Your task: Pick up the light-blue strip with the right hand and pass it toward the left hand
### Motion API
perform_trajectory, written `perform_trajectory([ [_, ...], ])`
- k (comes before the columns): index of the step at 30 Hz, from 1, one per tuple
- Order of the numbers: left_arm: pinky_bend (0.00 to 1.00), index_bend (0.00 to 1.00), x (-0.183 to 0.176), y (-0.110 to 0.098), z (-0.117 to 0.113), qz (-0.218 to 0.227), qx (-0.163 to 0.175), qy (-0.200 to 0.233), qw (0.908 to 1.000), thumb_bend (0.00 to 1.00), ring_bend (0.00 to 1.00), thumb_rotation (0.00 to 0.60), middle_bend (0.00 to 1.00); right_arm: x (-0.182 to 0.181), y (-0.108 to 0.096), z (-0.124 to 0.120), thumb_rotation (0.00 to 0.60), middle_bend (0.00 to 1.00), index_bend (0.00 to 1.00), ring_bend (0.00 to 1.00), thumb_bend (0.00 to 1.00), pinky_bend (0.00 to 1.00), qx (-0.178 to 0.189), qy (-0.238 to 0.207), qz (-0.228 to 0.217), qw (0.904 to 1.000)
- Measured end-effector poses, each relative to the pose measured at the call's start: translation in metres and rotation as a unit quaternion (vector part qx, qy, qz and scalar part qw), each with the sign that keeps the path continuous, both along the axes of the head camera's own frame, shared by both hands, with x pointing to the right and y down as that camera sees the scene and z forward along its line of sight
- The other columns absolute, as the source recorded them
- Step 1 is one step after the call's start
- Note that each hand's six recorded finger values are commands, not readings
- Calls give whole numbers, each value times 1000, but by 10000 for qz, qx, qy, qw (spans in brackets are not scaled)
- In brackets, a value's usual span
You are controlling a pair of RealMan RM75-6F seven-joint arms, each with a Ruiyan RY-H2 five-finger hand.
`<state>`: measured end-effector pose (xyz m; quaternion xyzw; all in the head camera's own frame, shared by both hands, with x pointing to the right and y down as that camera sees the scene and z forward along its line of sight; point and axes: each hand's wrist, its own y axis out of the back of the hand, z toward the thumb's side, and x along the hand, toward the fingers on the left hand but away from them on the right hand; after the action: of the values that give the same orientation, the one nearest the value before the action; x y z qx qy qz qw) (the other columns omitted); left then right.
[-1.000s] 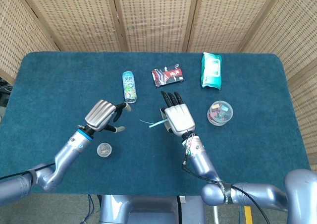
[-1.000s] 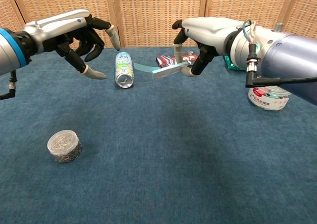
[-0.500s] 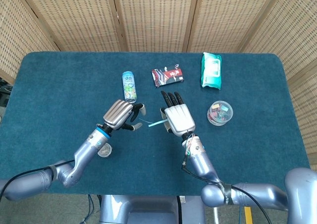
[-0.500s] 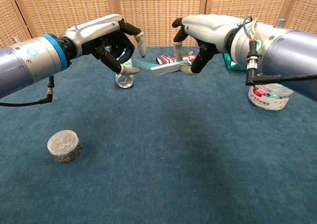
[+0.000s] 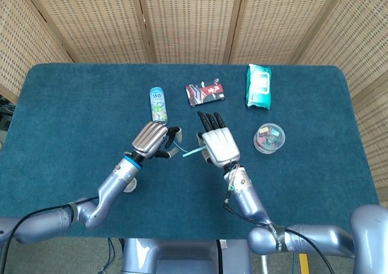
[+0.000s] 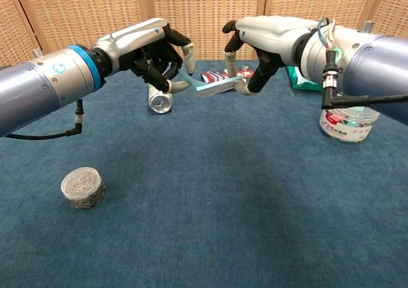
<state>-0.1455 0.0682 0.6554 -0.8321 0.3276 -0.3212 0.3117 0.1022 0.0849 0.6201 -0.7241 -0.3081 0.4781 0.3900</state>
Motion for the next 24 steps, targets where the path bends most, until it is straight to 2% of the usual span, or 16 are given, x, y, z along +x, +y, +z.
perform_trajectory([
  [8,714,550,4,3,-1,21,-34,75,10000,360,803,600,786,3,-2,-3,600,0,597,0,517,0,2,-13,37,10000],
  [16,715,598,5,3,-1,14,43,90,9999,531,803,600,786,7,-3,-3,600,0,597,0,517,0,9,11,55,10000],
  [24,714,651,3,1,1,-52,78,79,9999,574,803,600,786,11,-3,-1,600,0,597,0,516,0,16,68,54,10000],
])
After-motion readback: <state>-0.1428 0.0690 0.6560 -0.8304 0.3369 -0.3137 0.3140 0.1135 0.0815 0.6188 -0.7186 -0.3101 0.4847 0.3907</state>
